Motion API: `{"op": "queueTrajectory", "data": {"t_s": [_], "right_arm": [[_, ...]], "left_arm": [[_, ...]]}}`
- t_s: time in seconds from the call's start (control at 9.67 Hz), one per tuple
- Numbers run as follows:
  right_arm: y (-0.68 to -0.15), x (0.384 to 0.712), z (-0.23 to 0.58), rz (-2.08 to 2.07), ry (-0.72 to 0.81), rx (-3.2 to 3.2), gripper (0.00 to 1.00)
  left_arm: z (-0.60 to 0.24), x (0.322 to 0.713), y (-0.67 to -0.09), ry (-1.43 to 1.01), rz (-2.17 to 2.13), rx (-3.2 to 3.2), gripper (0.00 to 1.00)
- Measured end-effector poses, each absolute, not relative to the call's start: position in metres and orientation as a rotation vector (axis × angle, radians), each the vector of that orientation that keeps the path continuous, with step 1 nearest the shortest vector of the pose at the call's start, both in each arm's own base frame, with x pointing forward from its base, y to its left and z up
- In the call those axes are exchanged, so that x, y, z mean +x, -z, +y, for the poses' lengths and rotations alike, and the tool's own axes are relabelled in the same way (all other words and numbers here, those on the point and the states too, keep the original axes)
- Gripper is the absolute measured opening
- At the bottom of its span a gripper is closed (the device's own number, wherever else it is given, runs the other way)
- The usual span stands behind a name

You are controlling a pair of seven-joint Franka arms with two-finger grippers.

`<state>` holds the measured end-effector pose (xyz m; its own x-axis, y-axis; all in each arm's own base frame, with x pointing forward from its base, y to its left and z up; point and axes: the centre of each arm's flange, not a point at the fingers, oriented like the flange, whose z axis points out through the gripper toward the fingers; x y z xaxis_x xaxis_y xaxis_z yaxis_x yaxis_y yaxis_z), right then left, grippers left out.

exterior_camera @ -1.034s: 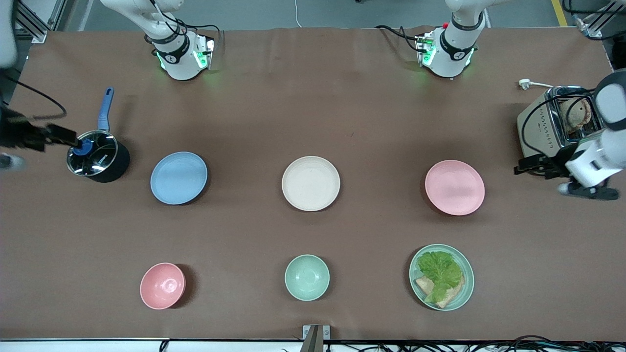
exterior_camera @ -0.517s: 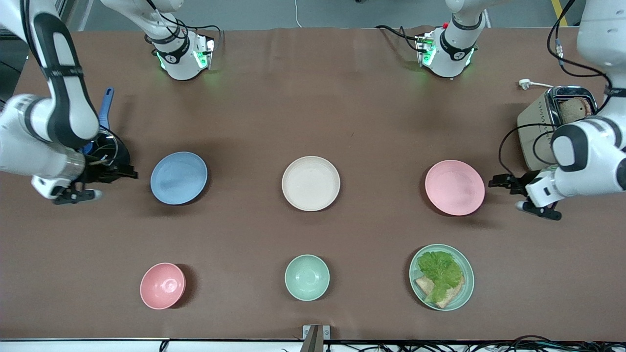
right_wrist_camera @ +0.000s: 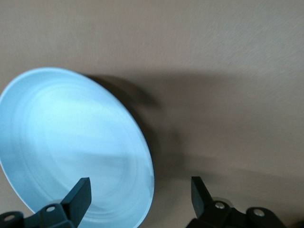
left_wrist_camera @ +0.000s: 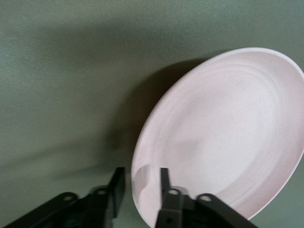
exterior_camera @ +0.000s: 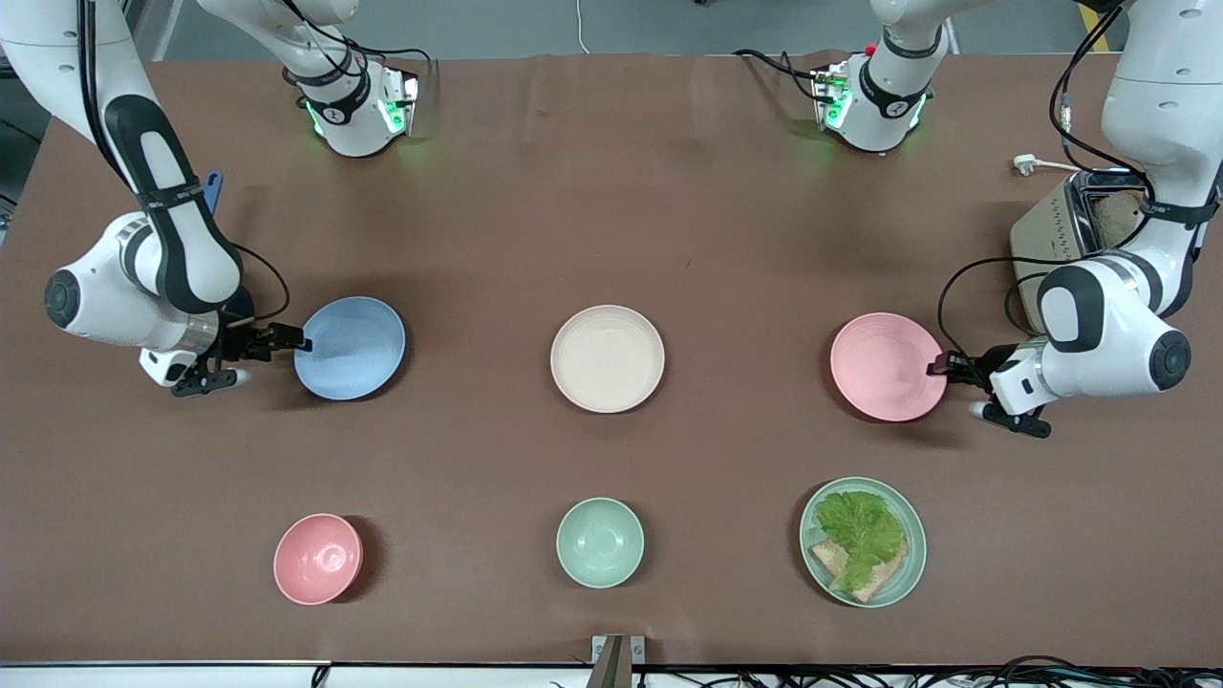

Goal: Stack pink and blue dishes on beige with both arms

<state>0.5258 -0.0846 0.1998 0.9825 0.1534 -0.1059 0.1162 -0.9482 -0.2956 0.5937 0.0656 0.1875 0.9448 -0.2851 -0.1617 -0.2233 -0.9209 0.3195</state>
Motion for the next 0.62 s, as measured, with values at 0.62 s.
{"op": "queueTrajectory", "data": {"t_s": [0.62], "right_arm": [[-0.179,0.521,-0.084,-0.175,-0.170,-2.786,0.59]], "left_arm": [[-0.007,0.614,-0.267,0.223,-0.370,2.797,0.04]]}}
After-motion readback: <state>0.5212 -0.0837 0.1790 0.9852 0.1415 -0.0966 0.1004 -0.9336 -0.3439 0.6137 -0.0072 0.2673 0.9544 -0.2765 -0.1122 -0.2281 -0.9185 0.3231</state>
